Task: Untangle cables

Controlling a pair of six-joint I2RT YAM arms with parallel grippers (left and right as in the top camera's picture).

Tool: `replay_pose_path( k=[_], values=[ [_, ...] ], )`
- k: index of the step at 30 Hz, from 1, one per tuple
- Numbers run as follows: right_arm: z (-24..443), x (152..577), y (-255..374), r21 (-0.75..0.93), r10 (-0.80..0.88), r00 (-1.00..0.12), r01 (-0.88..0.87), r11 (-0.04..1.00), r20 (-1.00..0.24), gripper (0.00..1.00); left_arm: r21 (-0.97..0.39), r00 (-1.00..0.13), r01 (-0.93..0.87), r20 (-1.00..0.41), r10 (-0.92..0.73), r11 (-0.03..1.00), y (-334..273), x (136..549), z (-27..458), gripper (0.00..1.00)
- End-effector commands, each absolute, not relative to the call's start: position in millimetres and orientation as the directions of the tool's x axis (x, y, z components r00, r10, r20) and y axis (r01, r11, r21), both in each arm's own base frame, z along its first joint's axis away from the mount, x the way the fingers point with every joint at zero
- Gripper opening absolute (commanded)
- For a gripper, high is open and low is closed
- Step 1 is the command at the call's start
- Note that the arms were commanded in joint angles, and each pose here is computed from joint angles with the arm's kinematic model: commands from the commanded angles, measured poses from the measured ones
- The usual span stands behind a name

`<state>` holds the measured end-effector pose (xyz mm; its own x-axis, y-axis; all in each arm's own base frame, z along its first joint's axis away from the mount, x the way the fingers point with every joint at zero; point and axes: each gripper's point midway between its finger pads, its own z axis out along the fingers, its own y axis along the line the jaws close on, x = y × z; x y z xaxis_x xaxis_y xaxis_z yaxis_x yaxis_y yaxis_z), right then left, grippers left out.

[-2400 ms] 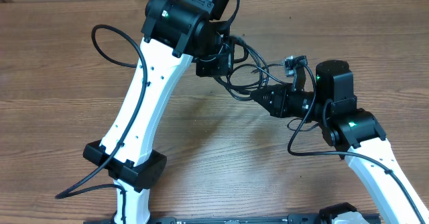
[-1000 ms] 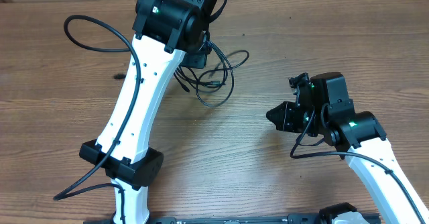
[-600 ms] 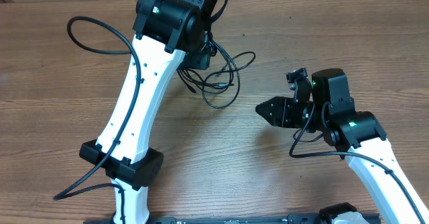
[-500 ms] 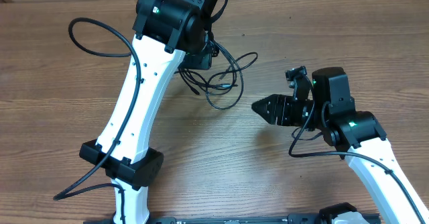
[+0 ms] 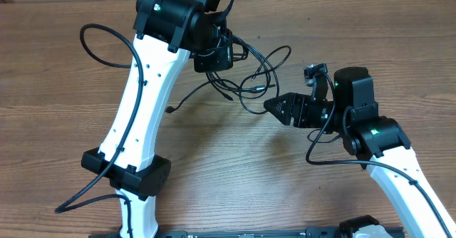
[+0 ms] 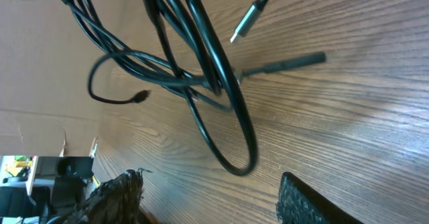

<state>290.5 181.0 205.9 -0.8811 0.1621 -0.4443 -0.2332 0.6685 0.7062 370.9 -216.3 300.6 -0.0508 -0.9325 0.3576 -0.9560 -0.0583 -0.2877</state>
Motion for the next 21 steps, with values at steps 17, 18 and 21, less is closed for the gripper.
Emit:
replay_pose_path(
  k=[17,18,21],
  values=[
    [205.7,298.6,190.1,0.712,0.149,-0.885,-0.244,0.659,-0.441,0.40,-0.294,-0.084,-0.953,0.472,-0.877,-0.067,-226.4,356.9,330.0,0.04],
    [204.6,298.5,190.1,0.711,0.147,-0.887,-0.243,0.660,-0.439,0.39,-0.293,-0.081,-0.953,0.472,-0.878,-0.070,-225.3,357.6,329.8,0.04],
    [202.9,297.9,190.0,0.709,0.142,-0.889,-0.241,0.662,-0.435,0.30,-0.291,-0.073,-0.954,0.471,-0.879,-0.076,-222.5,358.6,329.5,0.04]
  ],
)
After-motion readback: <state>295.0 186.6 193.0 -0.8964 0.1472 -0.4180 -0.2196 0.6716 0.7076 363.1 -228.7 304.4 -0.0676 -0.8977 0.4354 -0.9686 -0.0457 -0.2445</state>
